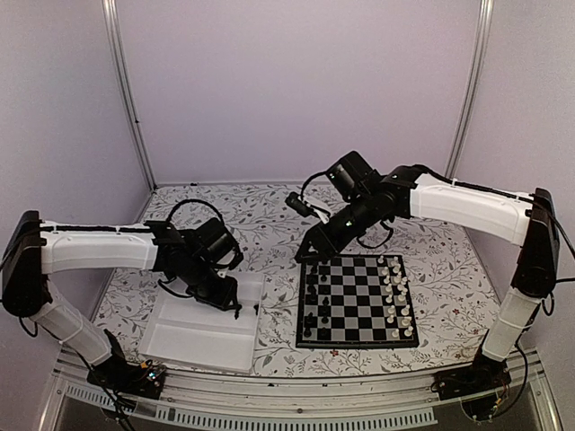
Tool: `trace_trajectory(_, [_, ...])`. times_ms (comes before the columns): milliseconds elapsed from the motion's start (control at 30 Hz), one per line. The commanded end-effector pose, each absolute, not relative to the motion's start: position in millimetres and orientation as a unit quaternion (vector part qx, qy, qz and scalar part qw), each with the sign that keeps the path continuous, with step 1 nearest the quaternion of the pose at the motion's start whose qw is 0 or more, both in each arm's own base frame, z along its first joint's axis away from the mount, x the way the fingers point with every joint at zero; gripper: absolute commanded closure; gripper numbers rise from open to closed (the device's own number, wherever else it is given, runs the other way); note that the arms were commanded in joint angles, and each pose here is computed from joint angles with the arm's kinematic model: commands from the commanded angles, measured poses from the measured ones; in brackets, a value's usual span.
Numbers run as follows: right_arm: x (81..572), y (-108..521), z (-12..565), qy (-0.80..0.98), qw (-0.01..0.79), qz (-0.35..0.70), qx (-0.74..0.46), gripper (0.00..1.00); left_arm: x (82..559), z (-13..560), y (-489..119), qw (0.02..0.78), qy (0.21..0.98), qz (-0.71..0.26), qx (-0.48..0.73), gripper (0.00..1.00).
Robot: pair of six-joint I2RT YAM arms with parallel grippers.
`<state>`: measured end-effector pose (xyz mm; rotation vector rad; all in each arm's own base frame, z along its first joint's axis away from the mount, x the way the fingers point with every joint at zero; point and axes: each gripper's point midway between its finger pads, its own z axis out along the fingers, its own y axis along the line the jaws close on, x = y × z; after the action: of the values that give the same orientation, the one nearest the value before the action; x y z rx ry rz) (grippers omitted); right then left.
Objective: Set up the chess pieces on the board
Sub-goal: Pick up the chess piece from the storage box.
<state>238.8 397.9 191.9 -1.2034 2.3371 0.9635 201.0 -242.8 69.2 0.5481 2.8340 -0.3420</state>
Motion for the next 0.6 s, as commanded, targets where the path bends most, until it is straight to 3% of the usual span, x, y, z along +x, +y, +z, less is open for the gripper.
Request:
trace_trajectory(0, [242, 398, 194, 0.82, 0.177, 0.335, -0.428, 0.68, 215, 51, -242, 0.118, 0.977, -0.1, 0.147, 0.64])
trace_trajectory(567, [234, 384, 190, 0.832, 0.175, 0.329, -0.411, 0.68, 232, 7, -252, 0.104, 0.984, -0.093, 0.11, 0.65])
